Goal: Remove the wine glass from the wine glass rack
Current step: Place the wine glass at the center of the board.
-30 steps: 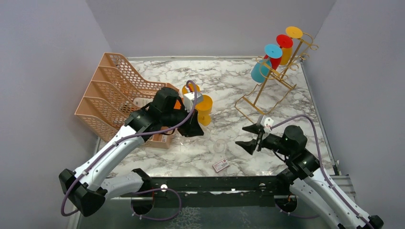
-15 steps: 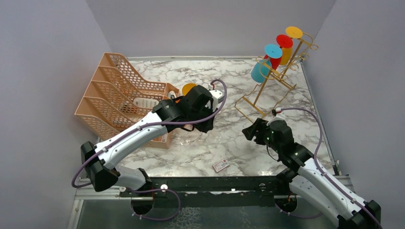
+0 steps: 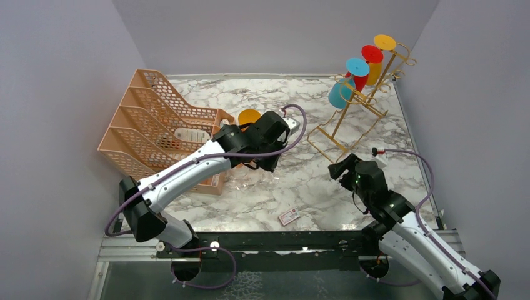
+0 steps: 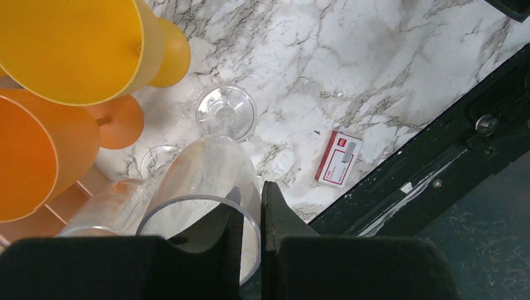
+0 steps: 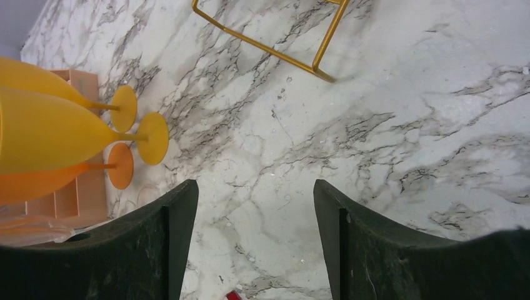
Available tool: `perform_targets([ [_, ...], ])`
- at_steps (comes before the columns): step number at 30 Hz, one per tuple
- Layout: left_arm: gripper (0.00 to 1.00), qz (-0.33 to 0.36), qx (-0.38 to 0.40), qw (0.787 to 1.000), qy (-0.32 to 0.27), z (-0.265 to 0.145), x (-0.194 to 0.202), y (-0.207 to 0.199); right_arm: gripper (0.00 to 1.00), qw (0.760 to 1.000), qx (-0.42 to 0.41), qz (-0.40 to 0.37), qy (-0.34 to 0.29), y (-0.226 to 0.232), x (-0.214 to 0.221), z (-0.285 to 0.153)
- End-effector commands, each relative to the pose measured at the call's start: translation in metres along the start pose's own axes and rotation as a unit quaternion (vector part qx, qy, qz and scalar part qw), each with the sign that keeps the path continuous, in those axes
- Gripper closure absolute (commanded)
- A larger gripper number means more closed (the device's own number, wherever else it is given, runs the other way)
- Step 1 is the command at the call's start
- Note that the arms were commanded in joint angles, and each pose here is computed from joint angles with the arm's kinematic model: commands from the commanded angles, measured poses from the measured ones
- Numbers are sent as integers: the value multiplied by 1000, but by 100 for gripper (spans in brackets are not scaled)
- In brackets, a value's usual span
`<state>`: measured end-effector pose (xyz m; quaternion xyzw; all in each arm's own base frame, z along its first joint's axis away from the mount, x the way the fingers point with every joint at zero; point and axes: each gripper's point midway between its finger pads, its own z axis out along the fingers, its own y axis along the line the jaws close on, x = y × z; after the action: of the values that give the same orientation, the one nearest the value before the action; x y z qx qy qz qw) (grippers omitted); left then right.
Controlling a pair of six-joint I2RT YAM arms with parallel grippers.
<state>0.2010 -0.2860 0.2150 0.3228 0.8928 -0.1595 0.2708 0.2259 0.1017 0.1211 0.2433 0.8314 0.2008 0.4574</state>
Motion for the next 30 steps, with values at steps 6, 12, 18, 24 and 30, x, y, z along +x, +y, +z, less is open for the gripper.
perform_targets([
  [6, 100, 5, -27, 999, 33, 13, 8, 7, 27, 1000, 13, -11, 5, -7, 5, 5],
  [12, 100, 4, -40, 999, 37, 16, 5, 10, 27, 1000, 13, -16, 12, -9, 9, 4],
  [18, 96, 5, -47, 998, 49, 24, 6, 11, 27, 1000, 17, -23, 7, -12, 8, 6],
  [24, 94, 6, -56, 997, 43, 27, -2, 12, 27, 999, 21, -30, 3, -14, 7, 6],
  [30, 91, 6, -73, 997, 37, 27, -7, 18, 27, 999, 24, -32, 2, -16, 6, 5],
])
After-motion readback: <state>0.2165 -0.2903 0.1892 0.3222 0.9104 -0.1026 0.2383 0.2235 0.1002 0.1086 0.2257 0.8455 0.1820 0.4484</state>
